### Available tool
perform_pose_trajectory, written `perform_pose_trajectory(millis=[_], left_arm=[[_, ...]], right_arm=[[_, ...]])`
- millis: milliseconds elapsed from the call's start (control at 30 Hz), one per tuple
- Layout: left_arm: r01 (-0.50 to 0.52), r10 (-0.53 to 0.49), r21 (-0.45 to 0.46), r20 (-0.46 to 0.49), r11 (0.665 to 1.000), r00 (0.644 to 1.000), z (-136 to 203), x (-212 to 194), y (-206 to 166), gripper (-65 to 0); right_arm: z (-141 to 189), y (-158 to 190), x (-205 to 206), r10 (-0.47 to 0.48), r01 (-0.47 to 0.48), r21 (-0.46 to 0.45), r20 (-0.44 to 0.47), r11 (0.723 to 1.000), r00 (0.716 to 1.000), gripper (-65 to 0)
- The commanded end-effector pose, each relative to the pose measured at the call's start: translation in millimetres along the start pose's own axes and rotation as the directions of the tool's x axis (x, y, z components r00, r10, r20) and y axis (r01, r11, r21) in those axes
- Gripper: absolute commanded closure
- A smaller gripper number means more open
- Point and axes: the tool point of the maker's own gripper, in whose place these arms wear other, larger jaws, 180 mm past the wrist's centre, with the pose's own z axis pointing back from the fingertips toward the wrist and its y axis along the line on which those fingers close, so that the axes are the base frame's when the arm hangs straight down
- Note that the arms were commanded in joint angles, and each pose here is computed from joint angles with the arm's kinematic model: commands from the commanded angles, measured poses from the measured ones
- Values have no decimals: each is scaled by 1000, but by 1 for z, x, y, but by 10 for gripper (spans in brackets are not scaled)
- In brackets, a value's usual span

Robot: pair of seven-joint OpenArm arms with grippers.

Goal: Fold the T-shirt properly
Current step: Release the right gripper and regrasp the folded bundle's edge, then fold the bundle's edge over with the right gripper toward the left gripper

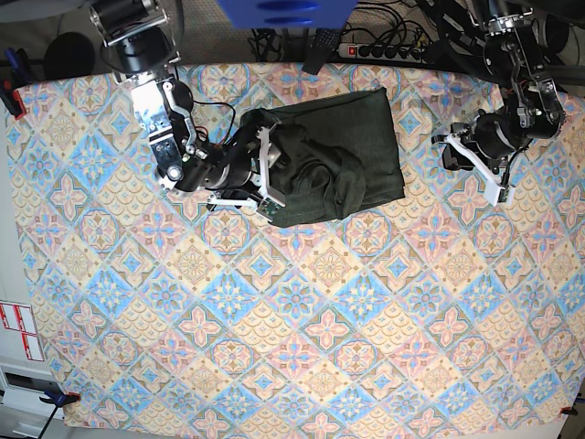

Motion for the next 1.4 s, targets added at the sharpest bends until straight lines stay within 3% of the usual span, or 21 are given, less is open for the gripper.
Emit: perform_pose_trajectory(millis=[0,167,233,433,533,733,1067,1200,1367], left_arm=[[20,-20,3,32,1000,999,5,10,1,-146],[20,-20,3,32,1000,999,5,10,1,-146],[20,-20,3,32,1000,999,5,10,1,-146],[20,-20,3,32,1000,999,5,10,1,-146],[21,-21,4,32,1000,999,5,10,1,-146],[21,-21,4,32,1000,999,5,10,1,-146],[23,-23,5,37,1000,999,5,13,2,-146],[29,-29,11,48,1000,998,5,19,2,-146],[27,-28,10,48,1000,998,5,19,2,-146]], right_arm=[[5,-3,13,15,-15,-5,39,1000,999,-279],[-1,11,24,79,-80,26,41,996,996,-108],[-3,25,28,155,-158,71,45,985,987,-53],[3,50,51,242,-254,100,117,962,963,-47],[6,72,63,310,-328,120,150,937,939,-48],[2,84,68,360,-380,141,148,914,921,-49],[-10,102,78,507,-521,182,121,834,854,-61],[-3,96,88,501,-521,151,150,840,852,-79],[20,54,111,425,-440,33,201,898,883,-76]])
